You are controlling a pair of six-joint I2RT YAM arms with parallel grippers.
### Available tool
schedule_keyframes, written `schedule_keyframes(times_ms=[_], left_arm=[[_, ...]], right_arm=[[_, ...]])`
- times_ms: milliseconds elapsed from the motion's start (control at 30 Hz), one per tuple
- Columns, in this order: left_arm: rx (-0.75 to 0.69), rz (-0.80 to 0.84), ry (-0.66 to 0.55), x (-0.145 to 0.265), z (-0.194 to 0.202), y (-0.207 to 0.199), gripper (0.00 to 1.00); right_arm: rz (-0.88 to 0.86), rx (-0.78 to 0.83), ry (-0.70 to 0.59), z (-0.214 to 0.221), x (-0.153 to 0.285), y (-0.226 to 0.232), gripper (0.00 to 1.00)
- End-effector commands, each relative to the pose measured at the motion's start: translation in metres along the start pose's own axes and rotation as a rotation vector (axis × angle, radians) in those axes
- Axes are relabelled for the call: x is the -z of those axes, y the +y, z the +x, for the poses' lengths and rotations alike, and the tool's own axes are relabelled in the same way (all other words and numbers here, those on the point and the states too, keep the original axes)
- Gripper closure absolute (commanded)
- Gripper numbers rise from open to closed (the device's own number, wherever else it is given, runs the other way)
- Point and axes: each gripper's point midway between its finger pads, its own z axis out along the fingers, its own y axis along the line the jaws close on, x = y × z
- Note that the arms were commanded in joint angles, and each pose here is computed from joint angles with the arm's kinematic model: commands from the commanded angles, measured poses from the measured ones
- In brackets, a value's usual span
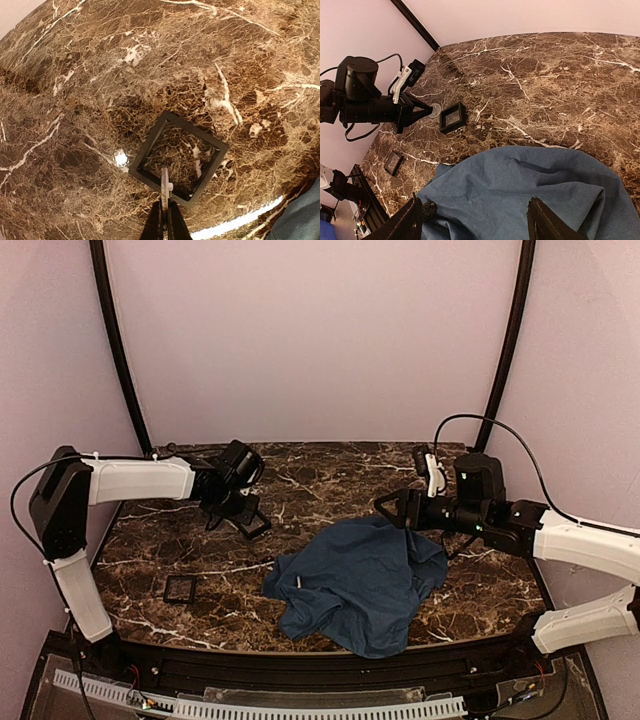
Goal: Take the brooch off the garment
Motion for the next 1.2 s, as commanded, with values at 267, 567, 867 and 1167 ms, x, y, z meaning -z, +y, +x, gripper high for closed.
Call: schedule_keyframes(times_ms=[267,567,867,1167], left_arm=[[-0.064,-0.064,0.033,-0.017,-0.004,0.006,0.99],[-0.073,-0.079,0.049,-0.031,-0.002,0.009,0.99],[-0.083,-0.08,0.056,-0.037,-0.002,0.007,0.99],[-0.066,-0.036,0.073,-0.039,0.003,0.0,0.87]], right_arm=[[0.004,-0.022,-0.005,0.003,0.004,-0.006,0.29],[0.004,-0.04,0.002,0.007,0.004,-0.007,0.29],[0.008,-0.047,0.01,0.009,0.003,-0.009,0.29],[0.009,-0.051,0.03,0.014,-0.002,-0.01,0.29]])
